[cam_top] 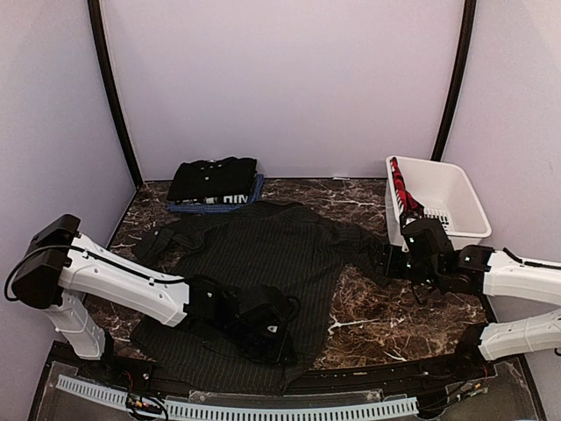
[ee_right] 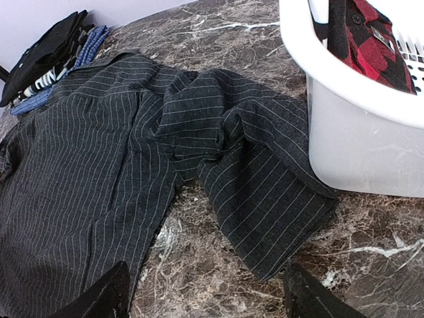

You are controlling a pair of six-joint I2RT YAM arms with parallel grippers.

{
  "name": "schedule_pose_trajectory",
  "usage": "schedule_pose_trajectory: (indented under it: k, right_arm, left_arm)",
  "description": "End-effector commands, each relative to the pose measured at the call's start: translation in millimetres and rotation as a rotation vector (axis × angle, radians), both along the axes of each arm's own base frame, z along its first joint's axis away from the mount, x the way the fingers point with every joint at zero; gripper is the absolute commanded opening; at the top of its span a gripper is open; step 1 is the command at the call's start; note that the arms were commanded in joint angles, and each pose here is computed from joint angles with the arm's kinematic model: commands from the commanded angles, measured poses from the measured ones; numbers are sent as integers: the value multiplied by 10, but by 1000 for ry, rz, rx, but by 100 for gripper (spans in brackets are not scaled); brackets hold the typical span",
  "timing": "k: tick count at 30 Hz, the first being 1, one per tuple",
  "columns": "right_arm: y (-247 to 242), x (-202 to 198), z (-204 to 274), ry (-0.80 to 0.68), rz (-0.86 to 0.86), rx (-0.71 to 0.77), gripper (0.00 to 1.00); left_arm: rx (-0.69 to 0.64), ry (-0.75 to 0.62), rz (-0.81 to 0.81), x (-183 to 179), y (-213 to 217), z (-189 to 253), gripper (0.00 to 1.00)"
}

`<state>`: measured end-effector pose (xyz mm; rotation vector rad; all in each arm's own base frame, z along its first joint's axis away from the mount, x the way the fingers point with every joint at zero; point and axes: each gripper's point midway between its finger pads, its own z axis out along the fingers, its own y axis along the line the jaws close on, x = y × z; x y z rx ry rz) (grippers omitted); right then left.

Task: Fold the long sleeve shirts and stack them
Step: Smooth out the corner of the shirt at the corner of the board.

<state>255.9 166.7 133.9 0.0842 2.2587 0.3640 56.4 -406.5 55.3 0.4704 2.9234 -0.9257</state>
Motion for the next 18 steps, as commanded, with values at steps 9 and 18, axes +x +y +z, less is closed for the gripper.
schedule_pose_trajectory:
  k: [9, 18]
  right_arm:
    - [-38, -1, -320, 110, -34, -45, 75]
    - [-232, 20, -600, 233, -118, -126, 76]
  left_arm:
    - [-47, -21, -167, -287, -423, 110, 15]
    - [-51, -69, -230, -362, -476, 260, 50]
